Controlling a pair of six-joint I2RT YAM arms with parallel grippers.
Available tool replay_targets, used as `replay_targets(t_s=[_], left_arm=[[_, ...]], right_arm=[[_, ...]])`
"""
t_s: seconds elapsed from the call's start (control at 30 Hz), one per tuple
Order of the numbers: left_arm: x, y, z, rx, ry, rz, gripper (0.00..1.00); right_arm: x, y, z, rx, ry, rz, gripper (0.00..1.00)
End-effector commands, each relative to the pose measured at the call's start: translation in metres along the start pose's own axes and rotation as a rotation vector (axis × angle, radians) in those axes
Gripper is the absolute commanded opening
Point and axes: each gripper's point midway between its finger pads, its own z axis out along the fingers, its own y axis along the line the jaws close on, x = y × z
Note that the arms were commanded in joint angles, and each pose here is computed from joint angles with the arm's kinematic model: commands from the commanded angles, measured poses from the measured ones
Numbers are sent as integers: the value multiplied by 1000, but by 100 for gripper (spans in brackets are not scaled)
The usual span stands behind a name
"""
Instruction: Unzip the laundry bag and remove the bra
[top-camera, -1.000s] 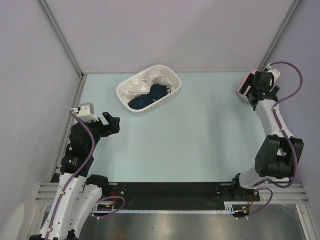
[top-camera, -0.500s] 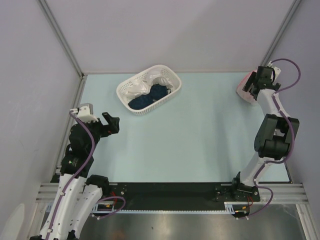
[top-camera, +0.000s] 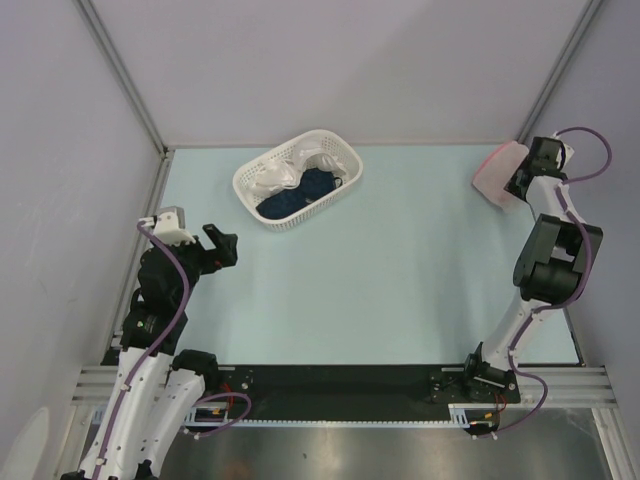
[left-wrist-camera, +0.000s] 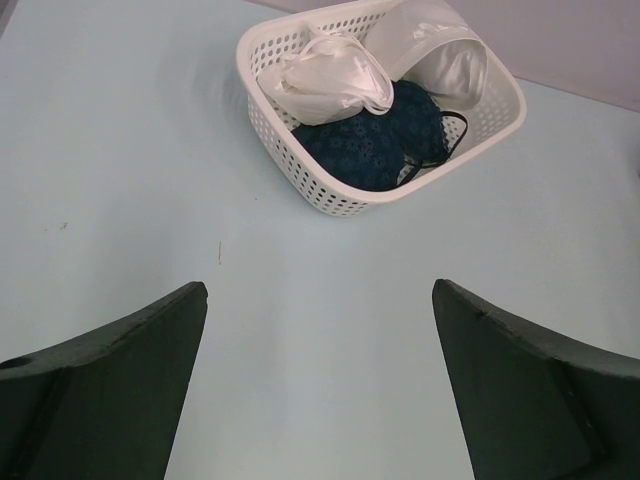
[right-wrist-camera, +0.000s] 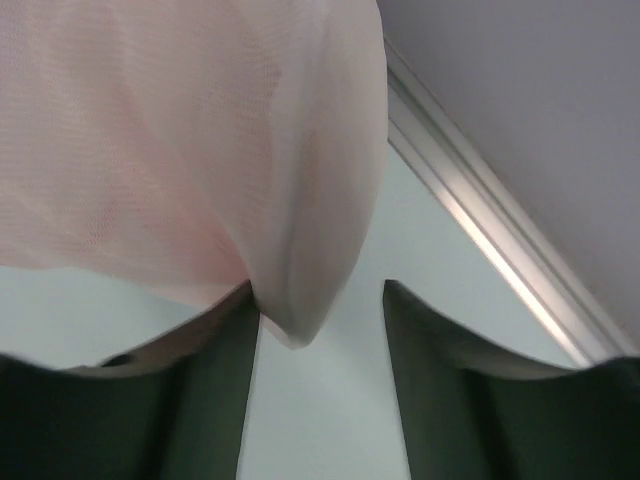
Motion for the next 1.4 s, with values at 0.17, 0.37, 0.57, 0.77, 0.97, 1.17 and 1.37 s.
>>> replay_targets(t_s=[0.17,0.37,0.57,0.77,0.97,1.17,1.37], left_arm=[[-7,2,0,-10,-32,-8,100],[-6,-1,0,12,-29,-9,100],[-6,-4,0,24,-31,-12,100],[-6,-6,-1,40,-32,-14,100],[-7,-7,-1,42,-31,-14,100],[-6,-7,0,44,-27,-14,100],[-5,-7,0,43,-26,-12,100]], right_arm=[[-49,-2,-70,-88,-103,63,0],[-42,41,-155,-299,-110,26,0],[16,124,-245,-615,-18,-52,0],[124,212,-373,-1073,214,-59,0],[223,246,-479,-1463,451,-1,0],[294,240,-470,-1538,657,79,0],[342,229,-422,-1468,734,89,0]])
